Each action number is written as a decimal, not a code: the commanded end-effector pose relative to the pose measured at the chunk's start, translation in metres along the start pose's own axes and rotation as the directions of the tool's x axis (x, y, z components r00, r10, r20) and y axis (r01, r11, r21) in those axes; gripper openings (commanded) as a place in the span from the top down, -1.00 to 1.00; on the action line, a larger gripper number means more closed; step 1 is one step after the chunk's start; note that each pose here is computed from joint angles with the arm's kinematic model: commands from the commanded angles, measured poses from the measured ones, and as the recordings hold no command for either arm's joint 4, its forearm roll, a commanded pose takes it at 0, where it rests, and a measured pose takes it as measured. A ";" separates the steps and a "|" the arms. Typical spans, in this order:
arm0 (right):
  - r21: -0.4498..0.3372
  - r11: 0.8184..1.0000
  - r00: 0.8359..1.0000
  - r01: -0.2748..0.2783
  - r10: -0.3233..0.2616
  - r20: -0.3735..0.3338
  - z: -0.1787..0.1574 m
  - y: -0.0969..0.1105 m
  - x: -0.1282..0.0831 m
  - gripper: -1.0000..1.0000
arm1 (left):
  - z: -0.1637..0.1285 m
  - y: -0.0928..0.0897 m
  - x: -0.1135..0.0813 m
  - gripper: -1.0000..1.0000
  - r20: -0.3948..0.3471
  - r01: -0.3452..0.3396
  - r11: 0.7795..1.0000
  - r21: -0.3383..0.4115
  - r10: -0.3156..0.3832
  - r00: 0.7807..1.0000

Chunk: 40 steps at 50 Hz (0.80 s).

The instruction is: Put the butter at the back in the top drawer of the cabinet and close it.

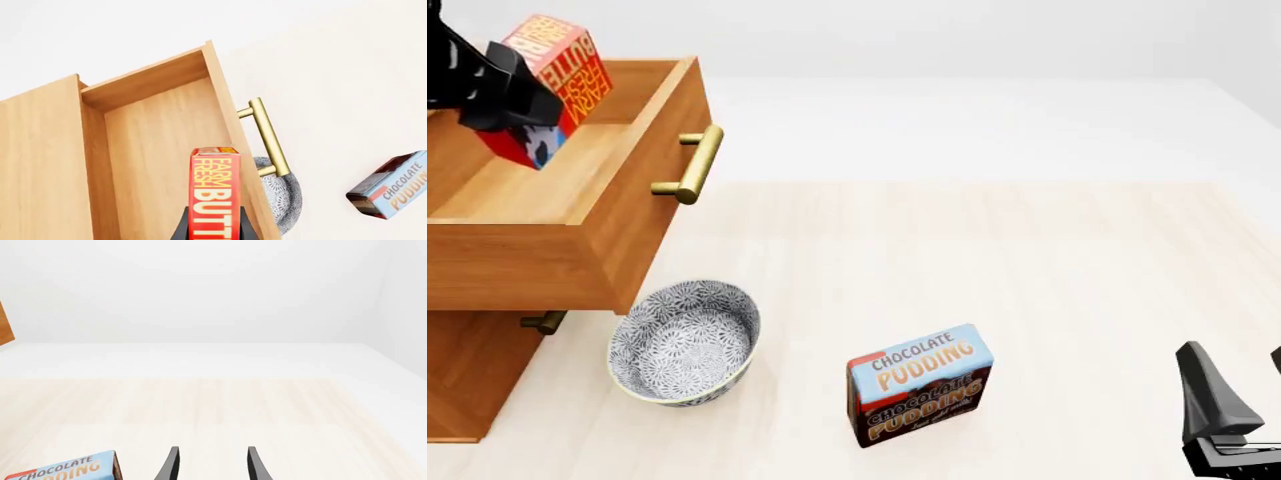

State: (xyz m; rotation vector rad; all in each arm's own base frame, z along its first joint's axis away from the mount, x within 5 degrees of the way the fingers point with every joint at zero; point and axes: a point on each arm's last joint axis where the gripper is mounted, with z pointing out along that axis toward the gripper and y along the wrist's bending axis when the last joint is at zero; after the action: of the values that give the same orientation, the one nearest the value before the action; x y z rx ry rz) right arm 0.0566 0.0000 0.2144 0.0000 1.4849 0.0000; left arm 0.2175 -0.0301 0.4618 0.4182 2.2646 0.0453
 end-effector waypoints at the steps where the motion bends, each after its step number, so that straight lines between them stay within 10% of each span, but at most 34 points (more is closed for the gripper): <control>1: 0.000 1.000 1.000 0.000 0.000 0.000 0.000 0.000 0.000 -1.00 | -0.007 0.010 0.005 1.00 0.021 0.002 0.999 -0.045 -0.001 1.000; 40: 0.000 1.000 1.000 0.000 0.000 0.000 0.000 0.000 0.000 -1.00 | 0.017 0.019 0.007 1.00 -0.004 0.037 0.997 -0.066 -0.037 0.999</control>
State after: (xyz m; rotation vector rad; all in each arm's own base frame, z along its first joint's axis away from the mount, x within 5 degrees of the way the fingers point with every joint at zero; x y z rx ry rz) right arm 0.0566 0.0000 0.2144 0.0000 1.4849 0.0000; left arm 0.2304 -0.0154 0.4465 0.3447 2.2912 0.0828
